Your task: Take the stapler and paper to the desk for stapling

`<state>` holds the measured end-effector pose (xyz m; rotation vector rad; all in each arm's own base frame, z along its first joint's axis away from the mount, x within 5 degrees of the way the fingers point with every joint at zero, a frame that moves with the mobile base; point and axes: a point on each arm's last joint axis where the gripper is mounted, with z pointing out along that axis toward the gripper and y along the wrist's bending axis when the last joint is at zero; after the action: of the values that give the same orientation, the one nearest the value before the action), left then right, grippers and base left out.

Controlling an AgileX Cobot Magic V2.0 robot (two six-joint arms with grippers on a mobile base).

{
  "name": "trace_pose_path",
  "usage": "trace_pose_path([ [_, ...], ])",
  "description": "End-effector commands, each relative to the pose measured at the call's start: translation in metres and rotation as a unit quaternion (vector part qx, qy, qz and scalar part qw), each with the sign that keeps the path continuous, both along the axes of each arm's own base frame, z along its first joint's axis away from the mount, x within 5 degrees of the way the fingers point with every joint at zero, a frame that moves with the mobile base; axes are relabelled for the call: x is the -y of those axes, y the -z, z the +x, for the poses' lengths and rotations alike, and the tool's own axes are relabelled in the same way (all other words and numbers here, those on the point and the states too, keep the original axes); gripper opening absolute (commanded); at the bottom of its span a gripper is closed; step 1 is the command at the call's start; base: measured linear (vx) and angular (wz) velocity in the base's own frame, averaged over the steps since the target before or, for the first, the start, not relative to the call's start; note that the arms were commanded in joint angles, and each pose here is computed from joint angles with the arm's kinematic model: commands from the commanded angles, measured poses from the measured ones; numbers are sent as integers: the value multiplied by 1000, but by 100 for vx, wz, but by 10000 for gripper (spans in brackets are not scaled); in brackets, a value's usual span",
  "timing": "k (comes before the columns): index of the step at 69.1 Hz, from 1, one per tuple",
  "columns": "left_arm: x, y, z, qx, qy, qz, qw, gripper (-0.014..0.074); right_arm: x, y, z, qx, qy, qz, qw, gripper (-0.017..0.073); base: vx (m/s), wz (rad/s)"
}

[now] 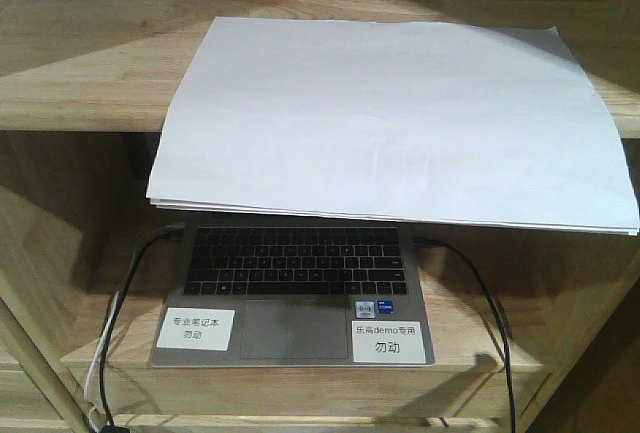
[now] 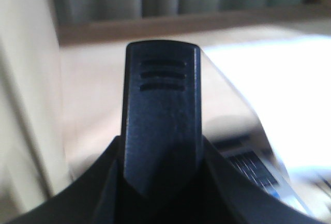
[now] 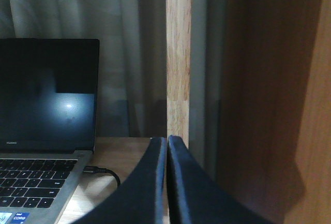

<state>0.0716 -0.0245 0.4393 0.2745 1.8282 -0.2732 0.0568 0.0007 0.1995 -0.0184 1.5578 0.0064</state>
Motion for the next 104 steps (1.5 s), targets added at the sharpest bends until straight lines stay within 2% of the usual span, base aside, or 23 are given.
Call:
trace_pose_path([
  [1,-2,-3,-15,66,28,-25,997,-6,-1,-5,-1,37,-2,-7,999,-10,0,0],
  [14,-5,36,-36,59,62,-17,996,-6,-1,-5,-1,37,-2,-7,999,-10,0,0],
  [38,-12,93,-50,40,63,-11,997,-6,-1,-5,-1,37,-2,-7,999,-10,0,0],
  [59,-11,102,-51,9,64,-8,998,-6,-1,-5,-1,37,-2,-7,999,-10,0,0],
  [102,-11,102,-51,9,64,-8,998,-6,-1,-5,-1,37,-2,-7,999,-10,0,0],
  [104,-11,102,-51,9,64,-8,998,-6,-1,-5,-1,37,-2,-13,999,-10,0,0],
])
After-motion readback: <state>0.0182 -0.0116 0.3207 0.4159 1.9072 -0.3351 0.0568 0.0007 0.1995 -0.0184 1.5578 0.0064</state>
